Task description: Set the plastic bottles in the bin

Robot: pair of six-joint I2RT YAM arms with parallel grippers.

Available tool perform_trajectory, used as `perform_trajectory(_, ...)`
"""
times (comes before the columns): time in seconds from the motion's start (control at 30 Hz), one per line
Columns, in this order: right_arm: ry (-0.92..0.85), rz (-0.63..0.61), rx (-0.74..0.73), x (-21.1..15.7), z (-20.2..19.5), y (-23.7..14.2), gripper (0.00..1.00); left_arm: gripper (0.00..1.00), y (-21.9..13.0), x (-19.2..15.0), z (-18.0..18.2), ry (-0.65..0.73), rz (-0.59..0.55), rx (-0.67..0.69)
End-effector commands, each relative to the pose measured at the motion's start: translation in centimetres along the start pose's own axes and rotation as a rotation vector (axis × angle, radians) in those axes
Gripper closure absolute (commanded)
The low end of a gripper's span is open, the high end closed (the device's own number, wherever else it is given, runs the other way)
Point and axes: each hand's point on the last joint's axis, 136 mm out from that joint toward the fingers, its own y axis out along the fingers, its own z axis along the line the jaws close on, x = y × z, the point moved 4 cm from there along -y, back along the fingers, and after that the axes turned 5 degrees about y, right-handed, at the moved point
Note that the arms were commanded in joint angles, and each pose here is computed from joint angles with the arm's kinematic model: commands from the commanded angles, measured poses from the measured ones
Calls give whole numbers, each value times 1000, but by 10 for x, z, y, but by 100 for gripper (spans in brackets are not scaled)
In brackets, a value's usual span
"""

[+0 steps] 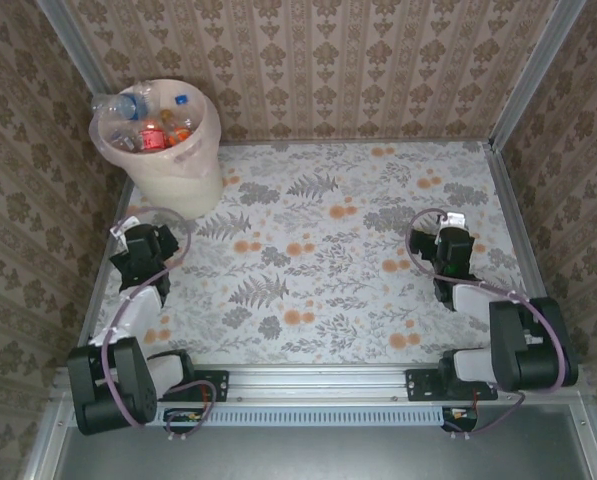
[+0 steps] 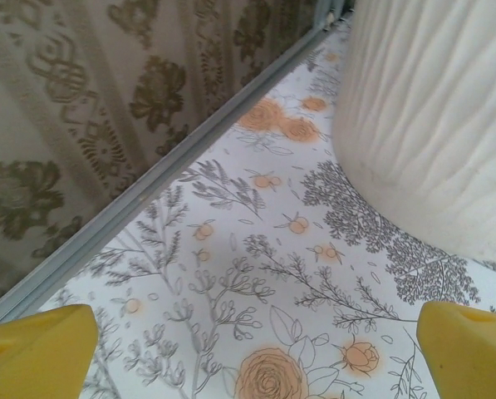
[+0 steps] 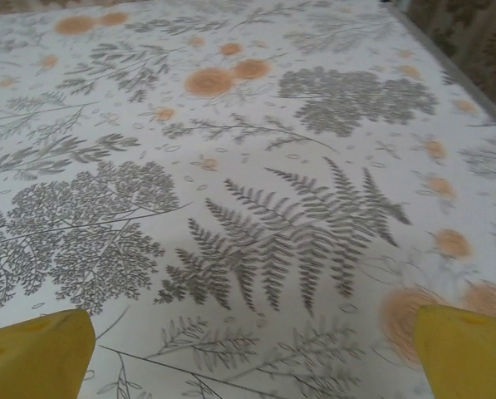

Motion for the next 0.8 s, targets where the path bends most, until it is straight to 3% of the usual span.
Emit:
perform_trajectory(0.0, -2, -122, 147, 31, 21, 9, 0, 0, 3, 22, -22, 64, -143, -115)
perform_trajectory(0.17, -24, -185, 218, 13, 27, 13, 0, 0, 6, 15, -48, 146, -217, -231)
perform_trajectory(0.37, -10, -132, 98, 15, 20, 21, 0, 0, 6, 2, -78, 280, -243, -334)
perform_trajectory(0.6, -10, -135, 99, 15, 20, 20, 0, 0, 27, -20, -80, 278, -273, -296)
perform_trajectory(0.67, -12, -135, 99, 15, 20, 20, 0, 0, 32, -21, -84, 302, -176, -283)
perform_trajectory(0.7, -13, -135, 100, 15, 21, 20, 0, 0, 32, -19, -87, 322, -220, -266)
perform_trajectory(0.77, -14, -132, 100, 14, 21, 21, 0, 0, 32, -21, -88, 318, -190, -268)
